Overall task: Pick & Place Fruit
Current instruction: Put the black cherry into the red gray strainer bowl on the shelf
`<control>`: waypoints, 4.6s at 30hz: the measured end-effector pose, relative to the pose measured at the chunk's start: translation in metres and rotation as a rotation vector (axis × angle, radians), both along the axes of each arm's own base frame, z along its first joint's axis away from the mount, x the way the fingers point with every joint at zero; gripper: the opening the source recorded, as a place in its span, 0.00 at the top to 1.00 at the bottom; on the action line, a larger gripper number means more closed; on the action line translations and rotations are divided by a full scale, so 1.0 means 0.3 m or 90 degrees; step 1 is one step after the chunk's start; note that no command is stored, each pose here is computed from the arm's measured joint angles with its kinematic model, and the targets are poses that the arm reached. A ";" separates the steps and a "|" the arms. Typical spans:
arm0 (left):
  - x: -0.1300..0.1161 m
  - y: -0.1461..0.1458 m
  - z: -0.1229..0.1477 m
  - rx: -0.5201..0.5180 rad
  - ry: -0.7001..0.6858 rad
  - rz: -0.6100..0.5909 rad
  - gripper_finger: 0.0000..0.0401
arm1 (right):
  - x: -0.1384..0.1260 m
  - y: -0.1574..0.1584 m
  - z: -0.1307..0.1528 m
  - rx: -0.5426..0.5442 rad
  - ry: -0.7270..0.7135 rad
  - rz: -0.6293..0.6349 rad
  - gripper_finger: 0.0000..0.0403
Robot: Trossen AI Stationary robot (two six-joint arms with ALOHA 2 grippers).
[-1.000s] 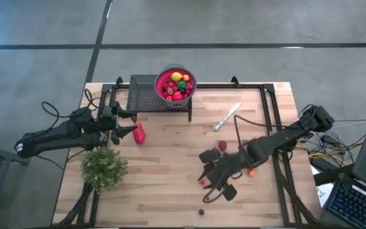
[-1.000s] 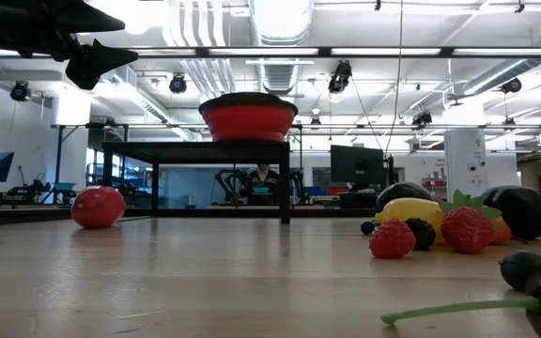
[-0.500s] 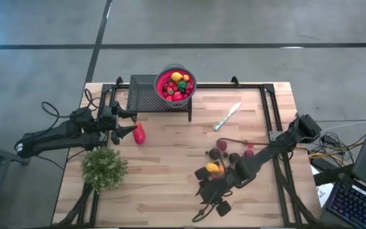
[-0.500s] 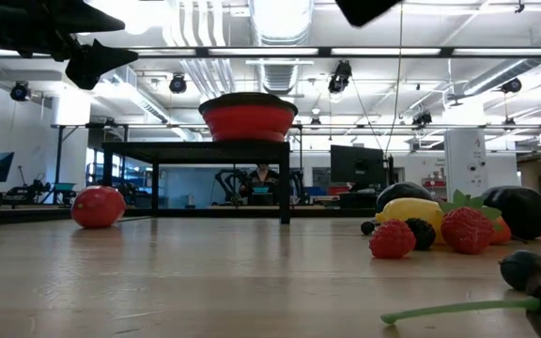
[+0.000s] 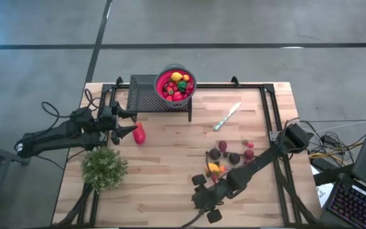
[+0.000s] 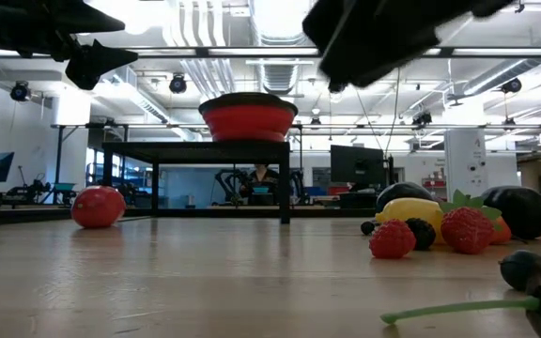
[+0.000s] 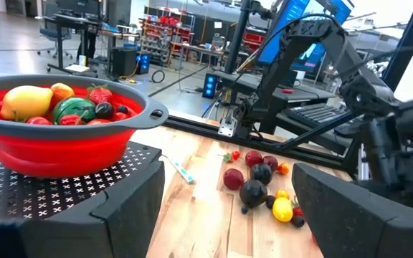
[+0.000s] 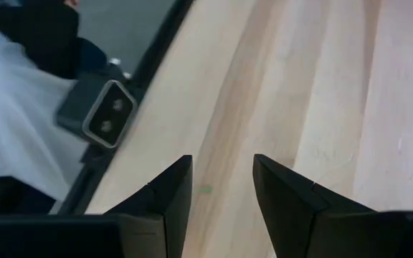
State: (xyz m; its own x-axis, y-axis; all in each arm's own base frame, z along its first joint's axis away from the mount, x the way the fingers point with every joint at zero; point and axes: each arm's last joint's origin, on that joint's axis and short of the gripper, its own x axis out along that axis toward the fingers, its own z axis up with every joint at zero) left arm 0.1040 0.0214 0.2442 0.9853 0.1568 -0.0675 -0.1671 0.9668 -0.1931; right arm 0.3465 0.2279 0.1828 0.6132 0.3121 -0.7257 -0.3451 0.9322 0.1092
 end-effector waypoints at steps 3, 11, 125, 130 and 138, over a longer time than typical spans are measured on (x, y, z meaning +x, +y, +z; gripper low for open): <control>0.000 0.000 0.000 0.000 0.000 0.000 0.22 | 0.016 0.014 -0.037 0.006 0.020 -0.024 0.62; 0.000 0.000 0.000 0.000 0.000 0.000 0.22 | 0.036 0.056 -0.100 -0.017 0.076 -0.069 0.63; 0.000 0.000 -0.001 -0.001 0.002 0.000 0.22 | -0.016 0.221 -0.181 -0.163 0.091 0.102 0.71; 0.000 0.000 -0.001 -0.001 0.002 0.000 0.22 | -0.016 0.220 -0.181 -0.165 0.093 0.103 0.70; 0.000 0.000 -0.001 -0.001 0.002 0.000 0.22 | -0.012 0.209 -0.172 -0.165 0.093 0.099 0.70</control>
